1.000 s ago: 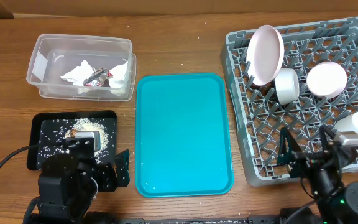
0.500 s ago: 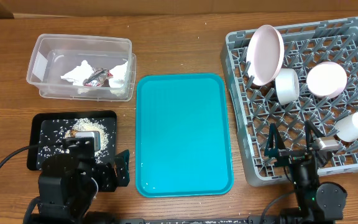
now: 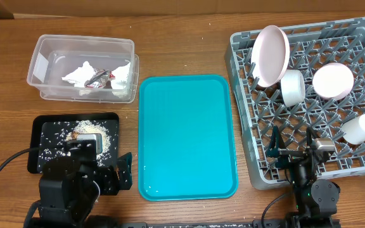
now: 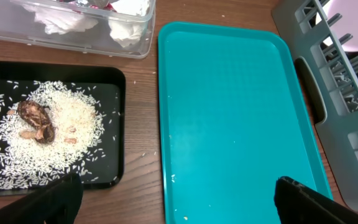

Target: Sort waste into correct bins and load items into the dishwasher

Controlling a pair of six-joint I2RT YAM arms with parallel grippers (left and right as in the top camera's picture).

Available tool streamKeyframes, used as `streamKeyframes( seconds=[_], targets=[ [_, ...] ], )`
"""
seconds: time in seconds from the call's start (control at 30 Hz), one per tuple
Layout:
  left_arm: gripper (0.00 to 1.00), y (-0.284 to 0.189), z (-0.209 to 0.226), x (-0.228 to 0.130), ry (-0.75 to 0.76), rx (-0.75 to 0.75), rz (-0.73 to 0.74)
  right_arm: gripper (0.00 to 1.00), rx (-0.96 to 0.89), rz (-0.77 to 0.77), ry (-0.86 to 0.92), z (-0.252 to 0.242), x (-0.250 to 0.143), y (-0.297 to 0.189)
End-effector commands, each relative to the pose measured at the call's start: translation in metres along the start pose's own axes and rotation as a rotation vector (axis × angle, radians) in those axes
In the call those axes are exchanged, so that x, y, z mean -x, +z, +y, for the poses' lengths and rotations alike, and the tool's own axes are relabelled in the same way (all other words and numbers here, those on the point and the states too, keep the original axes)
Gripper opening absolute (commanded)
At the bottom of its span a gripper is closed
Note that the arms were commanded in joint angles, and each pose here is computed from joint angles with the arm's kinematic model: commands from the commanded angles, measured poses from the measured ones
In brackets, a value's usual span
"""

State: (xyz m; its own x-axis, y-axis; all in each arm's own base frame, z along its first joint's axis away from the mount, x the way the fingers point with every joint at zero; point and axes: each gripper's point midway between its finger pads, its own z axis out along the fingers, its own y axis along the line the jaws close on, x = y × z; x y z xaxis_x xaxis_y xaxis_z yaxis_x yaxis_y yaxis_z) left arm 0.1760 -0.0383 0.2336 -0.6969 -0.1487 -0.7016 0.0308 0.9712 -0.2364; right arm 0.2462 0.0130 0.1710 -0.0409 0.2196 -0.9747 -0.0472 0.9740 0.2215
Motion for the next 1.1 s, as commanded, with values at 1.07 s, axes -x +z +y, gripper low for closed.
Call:
streamKeyframes(
  seconds=[1.07],
  targets=[
    [1.0,0.0001,0.0025,-0.0028,0.008,0.01,-0.01,1.0,-0.003,-0.01,-0.001,-0.0005,-0.0004,0.0]
  ],
)
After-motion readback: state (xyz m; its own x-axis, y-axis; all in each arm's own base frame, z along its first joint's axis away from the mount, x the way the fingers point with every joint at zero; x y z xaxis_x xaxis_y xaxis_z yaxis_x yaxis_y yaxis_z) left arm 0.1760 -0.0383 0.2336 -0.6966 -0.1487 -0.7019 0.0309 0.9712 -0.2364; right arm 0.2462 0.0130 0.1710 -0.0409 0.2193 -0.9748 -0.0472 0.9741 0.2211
